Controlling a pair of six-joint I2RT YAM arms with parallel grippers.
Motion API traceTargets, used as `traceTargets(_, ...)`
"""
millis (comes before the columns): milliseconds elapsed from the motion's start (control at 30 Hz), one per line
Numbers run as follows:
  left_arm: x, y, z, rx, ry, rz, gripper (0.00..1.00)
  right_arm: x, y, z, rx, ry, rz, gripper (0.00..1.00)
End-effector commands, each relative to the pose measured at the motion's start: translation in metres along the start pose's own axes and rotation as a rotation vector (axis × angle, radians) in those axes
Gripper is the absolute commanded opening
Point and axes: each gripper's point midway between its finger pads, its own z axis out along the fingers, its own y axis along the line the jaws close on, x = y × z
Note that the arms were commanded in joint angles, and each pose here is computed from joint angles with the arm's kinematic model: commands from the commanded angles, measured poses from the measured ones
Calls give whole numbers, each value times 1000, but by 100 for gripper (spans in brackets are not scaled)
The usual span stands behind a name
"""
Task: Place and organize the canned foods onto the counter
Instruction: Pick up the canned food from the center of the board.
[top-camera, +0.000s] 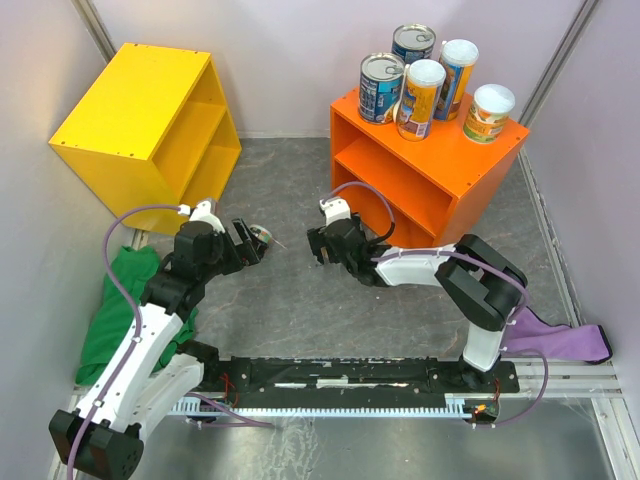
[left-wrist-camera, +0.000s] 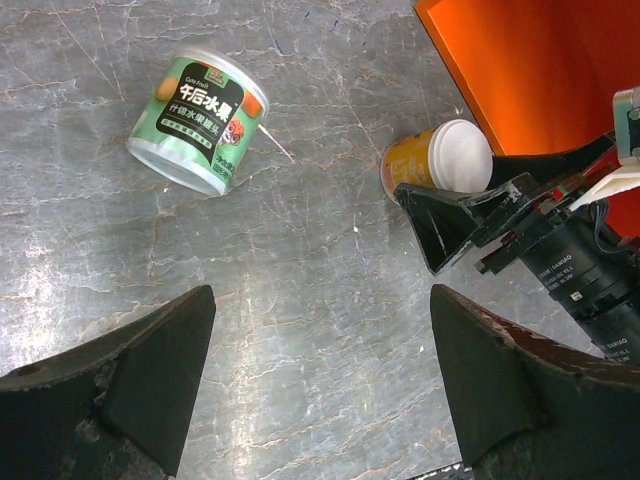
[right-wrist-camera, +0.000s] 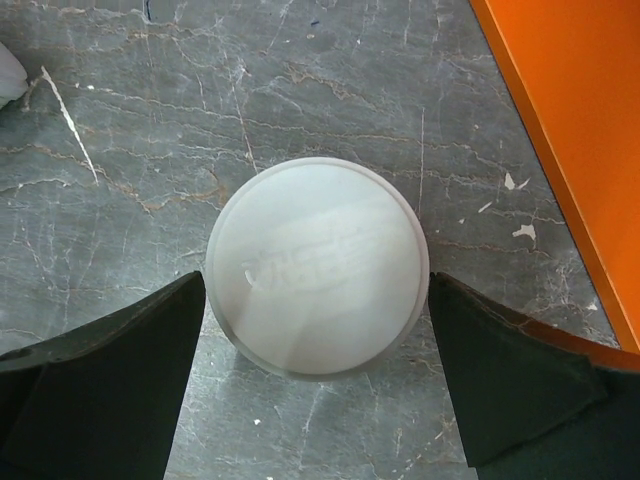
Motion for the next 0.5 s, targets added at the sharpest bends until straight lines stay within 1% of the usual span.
traceTargets(0,-10,-5,-4,24,-32,40,93,-41,4,-6,-20,-148,41,100)
traceTargets(467,-7,-1,-3,26,-49,51,93,-41,4,-7,-40,-204,55,97)
